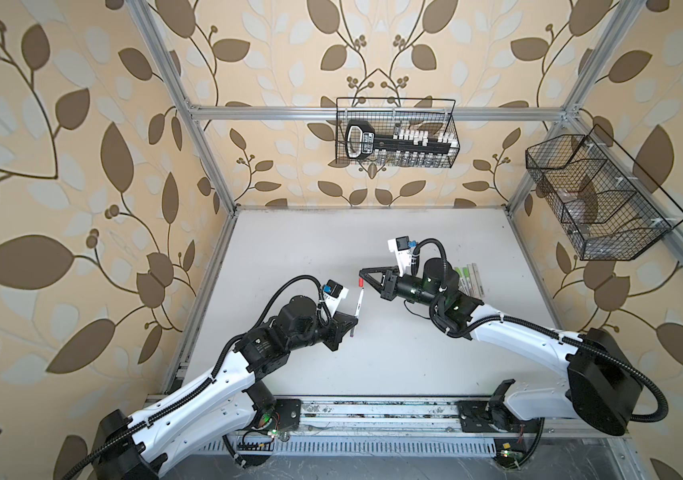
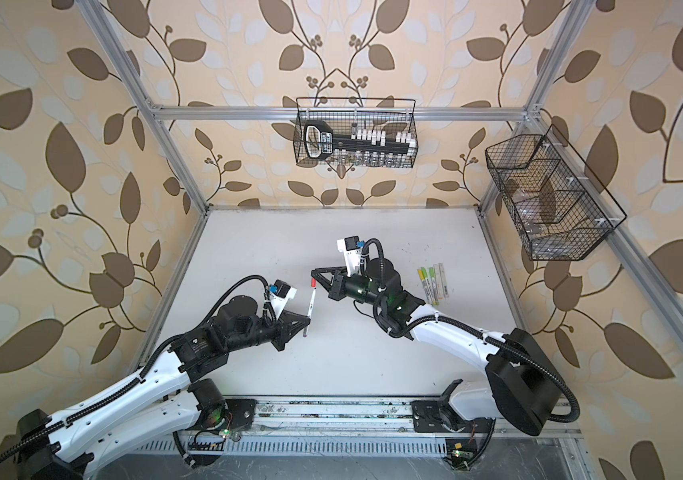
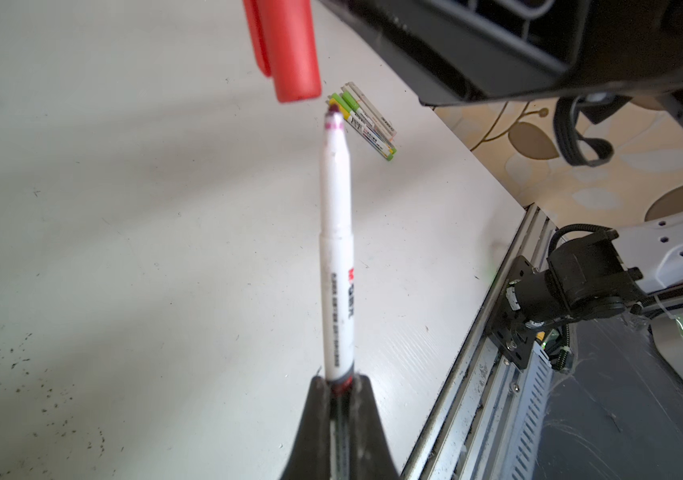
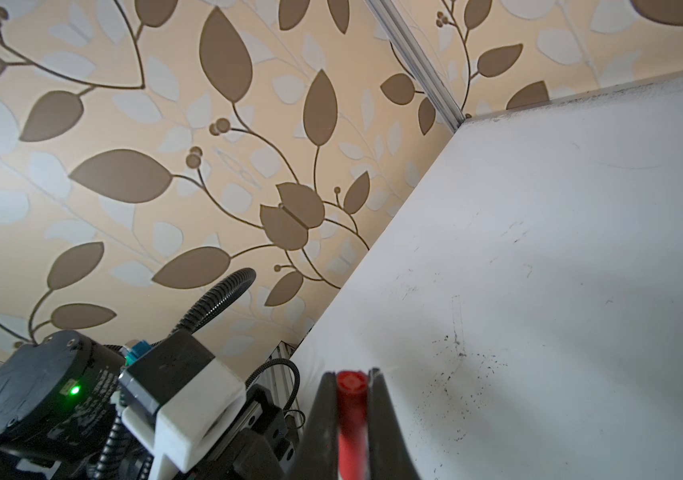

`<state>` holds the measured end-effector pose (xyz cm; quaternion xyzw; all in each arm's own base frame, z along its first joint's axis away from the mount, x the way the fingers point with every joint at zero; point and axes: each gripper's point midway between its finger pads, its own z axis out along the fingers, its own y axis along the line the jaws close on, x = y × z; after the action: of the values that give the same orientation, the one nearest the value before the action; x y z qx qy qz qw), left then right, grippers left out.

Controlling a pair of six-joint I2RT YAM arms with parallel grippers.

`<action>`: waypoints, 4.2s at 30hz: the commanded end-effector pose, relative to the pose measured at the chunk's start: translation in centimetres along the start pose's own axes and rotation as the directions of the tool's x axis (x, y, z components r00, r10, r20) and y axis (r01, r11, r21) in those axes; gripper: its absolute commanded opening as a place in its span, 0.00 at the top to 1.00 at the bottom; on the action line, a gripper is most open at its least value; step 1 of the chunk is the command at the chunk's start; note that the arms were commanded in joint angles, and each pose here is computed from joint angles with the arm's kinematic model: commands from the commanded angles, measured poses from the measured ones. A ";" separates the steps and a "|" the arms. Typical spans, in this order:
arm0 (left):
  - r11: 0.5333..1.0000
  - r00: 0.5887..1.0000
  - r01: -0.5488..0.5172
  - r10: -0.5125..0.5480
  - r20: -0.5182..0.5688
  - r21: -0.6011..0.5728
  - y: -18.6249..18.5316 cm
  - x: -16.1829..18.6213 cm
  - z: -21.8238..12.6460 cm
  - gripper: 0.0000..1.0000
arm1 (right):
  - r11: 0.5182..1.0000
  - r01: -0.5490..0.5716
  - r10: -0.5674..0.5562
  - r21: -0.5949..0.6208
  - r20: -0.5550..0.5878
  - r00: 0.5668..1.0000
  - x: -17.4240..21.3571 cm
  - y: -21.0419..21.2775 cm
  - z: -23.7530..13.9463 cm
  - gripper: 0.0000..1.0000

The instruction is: Insert the pens into the pen caps

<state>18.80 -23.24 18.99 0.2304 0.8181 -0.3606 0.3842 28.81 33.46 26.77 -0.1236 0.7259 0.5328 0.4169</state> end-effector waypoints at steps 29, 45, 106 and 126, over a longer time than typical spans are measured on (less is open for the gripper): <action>0.999 0.999 -0.027 0.027 0.016 -0.033 0.0 -0.1 -0.6 1.00 | 0.998 0.064 -0.064 0.007 0.058 0.996 -2.0 1.0 -0.5 0.94; 0.999 0.999 -0.030 0.031 0.026 -0.035 -0.1 -0.4 -0.8 1.00 | 0.998 0.061 -0.060 -0.013 0.042 0.997 -1.5 1.3 0.1 0.94; 0.998 0.997 -0.035 0.039 0.062 -0.060 0.1 -1.0 -1.5 1.00 | 0.997 0.062 -0.061 -0.042 0.020 0.998 -0.6 2.0 0.9 0.94; 0.998 0.999 -0.030 0.032 0.033 -0.053 0.1 -0.4 -1.0 1.00 | 0.995 0.094 -0.092 -0.042 0.038 0.995 -1.7 2.4 0.6 0.94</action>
<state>18.76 -21.99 19.10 0.2191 0.8244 -0.3307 0.4037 28.52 34.47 27.21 -0.1481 0.7195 0.5230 0.4324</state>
